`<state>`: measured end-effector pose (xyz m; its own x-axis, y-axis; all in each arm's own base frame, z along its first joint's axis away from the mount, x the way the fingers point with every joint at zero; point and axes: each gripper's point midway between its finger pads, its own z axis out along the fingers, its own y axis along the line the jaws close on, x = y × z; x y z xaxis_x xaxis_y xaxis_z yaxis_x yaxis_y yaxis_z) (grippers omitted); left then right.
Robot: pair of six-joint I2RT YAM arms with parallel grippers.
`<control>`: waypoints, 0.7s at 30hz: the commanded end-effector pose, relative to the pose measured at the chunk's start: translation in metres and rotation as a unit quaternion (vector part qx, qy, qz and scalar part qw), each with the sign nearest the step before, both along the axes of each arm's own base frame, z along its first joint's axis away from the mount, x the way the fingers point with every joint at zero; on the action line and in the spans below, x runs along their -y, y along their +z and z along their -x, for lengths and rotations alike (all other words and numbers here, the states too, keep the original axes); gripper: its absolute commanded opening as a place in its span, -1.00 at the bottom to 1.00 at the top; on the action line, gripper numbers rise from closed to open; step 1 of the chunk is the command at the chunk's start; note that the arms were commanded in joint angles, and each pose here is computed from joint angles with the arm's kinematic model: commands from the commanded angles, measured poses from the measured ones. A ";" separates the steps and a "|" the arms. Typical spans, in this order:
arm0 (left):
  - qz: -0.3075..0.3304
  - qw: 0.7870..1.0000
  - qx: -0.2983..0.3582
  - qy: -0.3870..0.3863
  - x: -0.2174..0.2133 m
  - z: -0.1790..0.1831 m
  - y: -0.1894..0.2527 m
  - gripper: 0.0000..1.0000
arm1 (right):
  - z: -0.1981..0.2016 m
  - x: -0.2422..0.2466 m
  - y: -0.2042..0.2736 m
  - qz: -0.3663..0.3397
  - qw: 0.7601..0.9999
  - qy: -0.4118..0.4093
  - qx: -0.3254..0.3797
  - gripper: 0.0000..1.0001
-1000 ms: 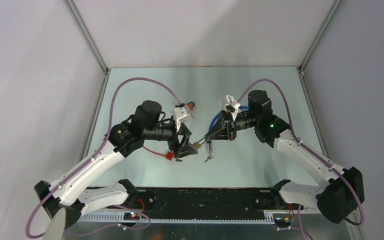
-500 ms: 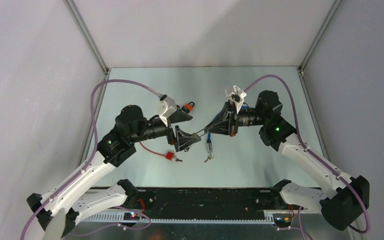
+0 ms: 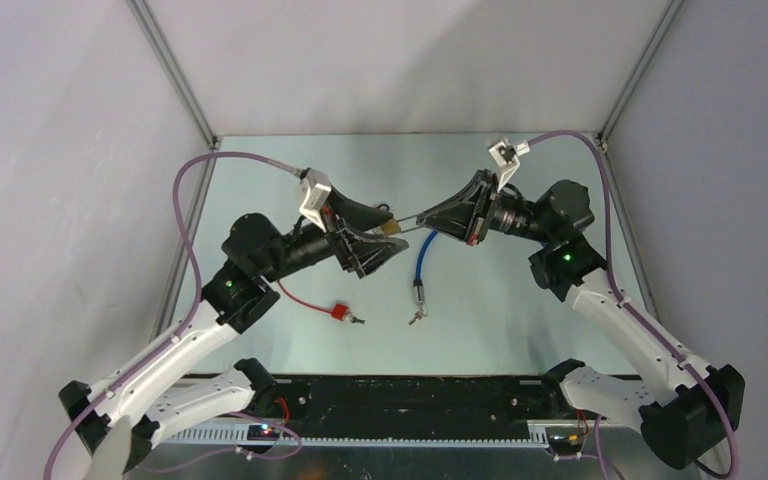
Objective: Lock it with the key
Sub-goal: Lock the lock.
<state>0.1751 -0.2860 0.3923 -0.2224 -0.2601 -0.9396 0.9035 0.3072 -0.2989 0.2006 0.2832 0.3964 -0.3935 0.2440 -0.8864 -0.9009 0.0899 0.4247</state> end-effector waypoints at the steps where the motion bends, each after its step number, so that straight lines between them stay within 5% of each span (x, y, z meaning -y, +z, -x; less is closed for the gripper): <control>1: 0.052 0.999 0.003 -0.006 0.004 0.000 0.032 0.41 | 0.001 0.011 0.055 -0.079 0.997 -0.002 -0.018 -1.00; 12: 0.074 0.997 0.001 -0.016 0.001 0.004 0.037 -0.09 | 0.001 0.018 0.073 -0.120 0.992 0.019 -0.044 -1.00; 18: 0.093 0.996 0.007 -0.014 -0.004 0.006 0.046 0.20 | 0.002 0.016 0.071 -0.117 0.992 0.030 -0.047 -1.00; 21: 0.097 0.995 0.005 -0.013 -0.002 0.003 0.045 0.17 | 0.003 0.016 0.071 -0.116 0.991 0.035 -0.051 -1.00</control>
